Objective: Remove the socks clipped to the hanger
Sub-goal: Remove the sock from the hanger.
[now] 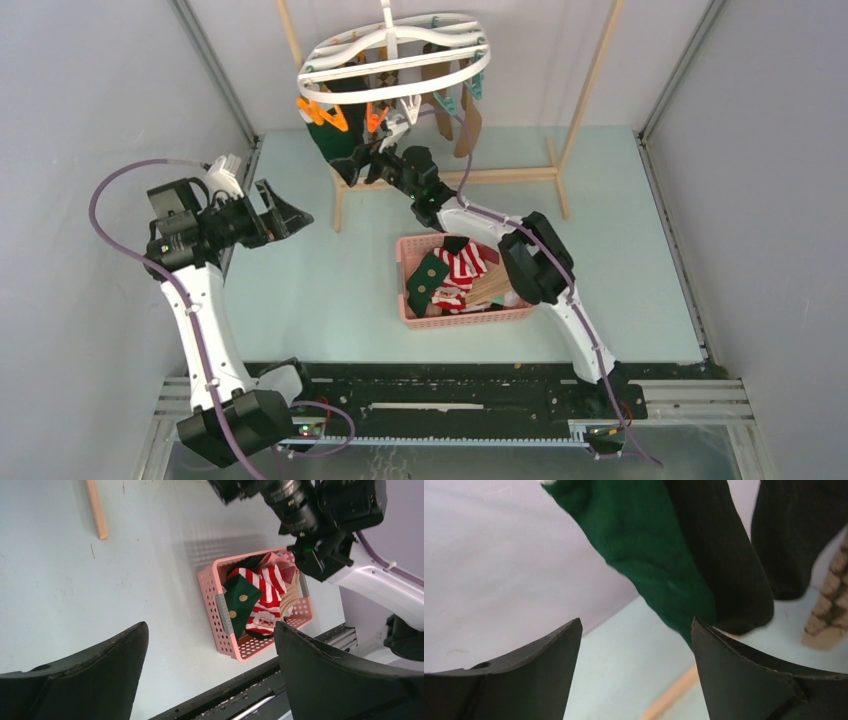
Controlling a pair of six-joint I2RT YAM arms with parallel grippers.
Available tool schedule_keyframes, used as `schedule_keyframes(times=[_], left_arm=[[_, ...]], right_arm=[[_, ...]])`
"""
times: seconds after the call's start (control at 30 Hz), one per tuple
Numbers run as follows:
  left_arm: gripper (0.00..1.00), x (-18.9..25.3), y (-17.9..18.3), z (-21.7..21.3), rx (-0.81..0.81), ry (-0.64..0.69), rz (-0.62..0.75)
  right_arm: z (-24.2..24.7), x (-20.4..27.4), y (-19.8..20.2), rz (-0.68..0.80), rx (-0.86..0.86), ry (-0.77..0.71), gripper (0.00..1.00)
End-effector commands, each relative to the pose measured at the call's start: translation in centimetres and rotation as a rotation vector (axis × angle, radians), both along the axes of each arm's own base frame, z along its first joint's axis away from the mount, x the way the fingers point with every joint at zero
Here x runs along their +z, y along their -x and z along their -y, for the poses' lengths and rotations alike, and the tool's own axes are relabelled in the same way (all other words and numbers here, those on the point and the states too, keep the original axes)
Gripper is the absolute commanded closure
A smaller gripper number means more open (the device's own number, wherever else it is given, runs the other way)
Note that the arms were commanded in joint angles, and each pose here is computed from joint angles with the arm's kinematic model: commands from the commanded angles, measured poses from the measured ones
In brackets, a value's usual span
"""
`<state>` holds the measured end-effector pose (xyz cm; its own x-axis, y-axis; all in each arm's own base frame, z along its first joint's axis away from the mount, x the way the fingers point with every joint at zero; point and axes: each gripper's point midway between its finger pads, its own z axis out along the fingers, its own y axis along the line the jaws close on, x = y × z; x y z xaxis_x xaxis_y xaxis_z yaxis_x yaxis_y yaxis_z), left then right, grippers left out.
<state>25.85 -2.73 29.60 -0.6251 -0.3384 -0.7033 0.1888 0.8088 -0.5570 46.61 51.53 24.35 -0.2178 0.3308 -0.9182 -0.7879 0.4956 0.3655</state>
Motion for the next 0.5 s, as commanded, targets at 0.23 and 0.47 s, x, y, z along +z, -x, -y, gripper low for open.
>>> schedule_keyframes(times=[0.23, 0.47], left_arm=[[0.00, 0.4, 0.4, -0.5, -0.067, -0.083, 0.015], [0.02, 0.5, 0.6, -0.4, -0.066, -0.088, 0.016]], right_arm=[[-3.6, 5.4, -3.2, 0.242, 0.077, -0.107, 0.33], [-3.3, 6.6, -2.2, 0.284, 0.092, -0.095, 0.89]])
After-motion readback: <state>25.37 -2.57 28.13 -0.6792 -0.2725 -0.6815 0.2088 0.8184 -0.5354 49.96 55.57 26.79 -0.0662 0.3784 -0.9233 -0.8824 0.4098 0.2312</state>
